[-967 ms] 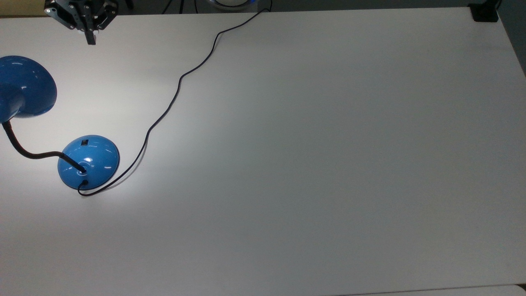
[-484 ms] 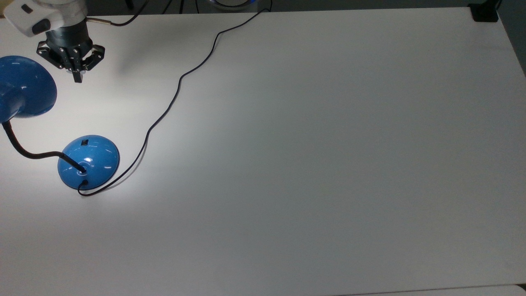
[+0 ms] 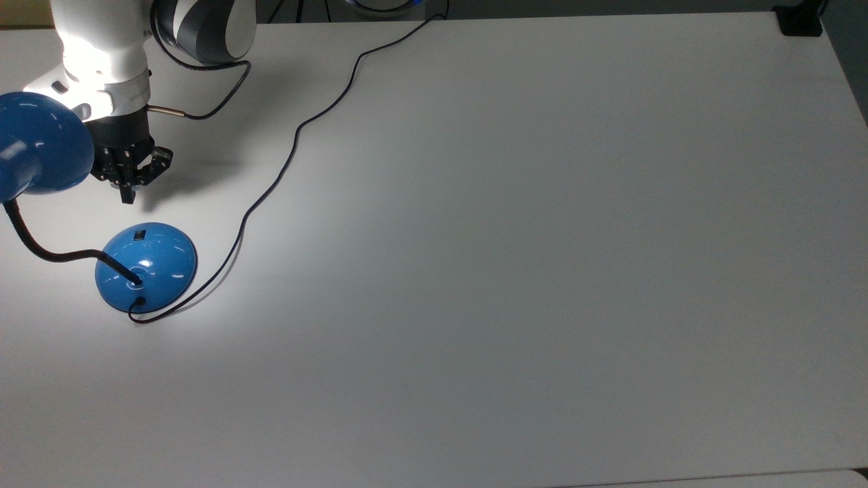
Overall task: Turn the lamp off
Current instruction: 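Move the gripper toward the blue lamp base and lower it, then press the switch on the blue dome base with the gripper fingertips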
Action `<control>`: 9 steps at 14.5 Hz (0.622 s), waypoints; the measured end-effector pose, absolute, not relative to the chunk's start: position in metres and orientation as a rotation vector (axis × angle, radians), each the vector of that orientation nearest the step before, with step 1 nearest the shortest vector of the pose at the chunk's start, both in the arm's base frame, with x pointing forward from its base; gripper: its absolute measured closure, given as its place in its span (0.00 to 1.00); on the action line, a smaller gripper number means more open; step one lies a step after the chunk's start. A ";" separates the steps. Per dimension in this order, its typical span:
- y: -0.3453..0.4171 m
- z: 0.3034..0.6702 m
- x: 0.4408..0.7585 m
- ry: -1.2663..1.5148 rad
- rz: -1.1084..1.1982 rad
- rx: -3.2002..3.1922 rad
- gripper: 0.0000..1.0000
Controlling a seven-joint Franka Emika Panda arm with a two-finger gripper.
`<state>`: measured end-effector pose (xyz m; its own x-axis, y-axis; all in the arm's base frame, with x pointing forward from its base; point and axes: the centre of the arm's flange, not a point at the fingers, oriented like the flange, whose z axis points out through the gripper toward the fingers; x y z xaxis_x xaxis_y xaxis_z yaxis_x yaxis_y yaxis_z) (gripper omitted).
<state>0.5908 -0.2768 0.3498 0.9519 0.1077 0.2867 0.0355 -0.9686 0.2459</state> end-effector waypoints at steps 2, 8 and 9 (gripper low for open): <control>-0.269 0.343 0.596 0.095 0.464 2.883 0.99; -0.269 0.331 0.603 0.045 0.538 2.883 0.99; -0.269 0.330 0.604 0.041 0.540 2.884 0.99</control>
<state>0.6040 -0.2693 0.3303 0.9326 0.0652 0.3549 -0.0106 -0.9782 0.2074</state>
